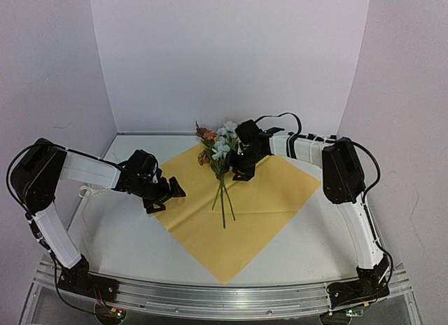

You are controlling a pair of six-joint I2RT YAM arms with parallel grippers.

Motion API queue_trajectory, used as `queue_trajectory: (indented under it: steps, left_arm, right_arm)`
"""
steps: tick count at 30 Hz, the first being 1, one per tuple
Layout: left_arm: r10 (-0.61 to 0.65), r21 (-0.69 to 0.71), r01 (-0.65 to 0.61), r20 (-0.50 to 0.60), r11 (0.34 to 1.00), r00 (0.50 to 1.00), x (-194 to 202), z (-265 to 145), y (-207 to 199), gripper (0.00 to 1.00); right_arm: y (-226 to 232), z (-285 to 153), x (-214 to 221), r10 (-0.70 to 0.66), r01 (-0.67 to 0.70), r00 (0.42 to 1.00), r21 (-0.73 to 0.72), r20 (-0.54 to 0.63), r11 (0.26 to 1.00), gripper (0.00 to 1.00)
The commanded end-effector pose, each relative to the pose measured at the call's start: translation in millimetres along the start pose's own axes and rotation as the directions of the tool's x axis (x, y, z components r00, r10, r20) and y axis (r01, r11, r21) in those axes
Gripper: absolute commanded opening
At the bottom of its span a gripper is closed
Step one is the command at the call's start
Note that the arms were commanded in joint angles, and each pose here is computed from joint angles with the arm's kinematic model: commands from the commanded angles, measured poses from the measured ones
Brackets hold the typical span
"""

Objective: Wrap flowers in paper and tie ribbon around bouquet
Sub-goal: Adjust the fake flower on the flattened wrapping paper.

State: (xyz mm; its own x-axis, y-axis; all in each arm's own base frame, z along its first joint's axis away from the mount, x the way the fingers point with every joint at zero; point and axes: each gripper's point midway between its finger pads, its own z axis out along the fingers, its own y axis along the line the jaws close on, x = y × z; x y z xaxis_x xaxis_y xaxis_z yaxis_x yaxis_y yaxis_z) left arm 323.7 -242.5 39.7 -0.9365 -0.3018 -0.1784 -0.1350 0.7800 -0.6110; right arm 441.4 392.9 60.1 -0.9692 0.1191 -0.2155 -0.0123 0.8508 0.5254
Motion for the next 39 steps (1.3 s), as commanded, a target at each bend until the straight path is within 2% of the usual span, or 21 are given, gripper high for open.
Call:
queue_trajectory:
  steps: [1, 9, 15, 19, 29, 39]
  left_arm:
    - [0.039, -0.011, -0.038, 0.047, 0.999, 0.998, -13, -18, -14, 0.99]
    - [0.116, 0.110, -0.124, 0.078, 0.986, 0.990, -26, -33, -74, 0.94]
    - [0.142, 0.230, -0.147, 0.039, 0.962, 0.989, -22, -6, -112, 0.72]
    - [0.186, 0.270, -0.180, 0.004, 0.946, 0.983, -12, 16, -132, 0.63]
    - [0.255, 0.272, -0.230, -0.059, 0.934, 0.965, 14, 55, -142, 0.52]
    - [0.241, 0.293, -0.203, -0.101, 0.935, 0.965, 25, 71, -133, 0.39]
  right_arm:
    - [7, -32, 18, -0.147, 0.143, 0.988, 0.105, 0.035, 0.984, 0.58]
    - [0, -10, 43, -0.244, 0.241, 0.970, 0.225, -0.015, 0.944, 0.57]
    - [-8, 4, 53, -0.262, 0.263, 0.964, 0.269, -0.040, 0.927, 0.55]
    - [-13, 10, 57, -0.263, 0.267, 0.963, 0.283, -0.053, 0.921, 0.55]
    - [-15, 19, 65, -0.281, 0.289, 0.957, 0.314, -0.071, 0.905, 0.53]
    - [-9, 20, 75, -0.285, 0.297, 0.955, 0.310, -0.085, 0.903, 0.53]
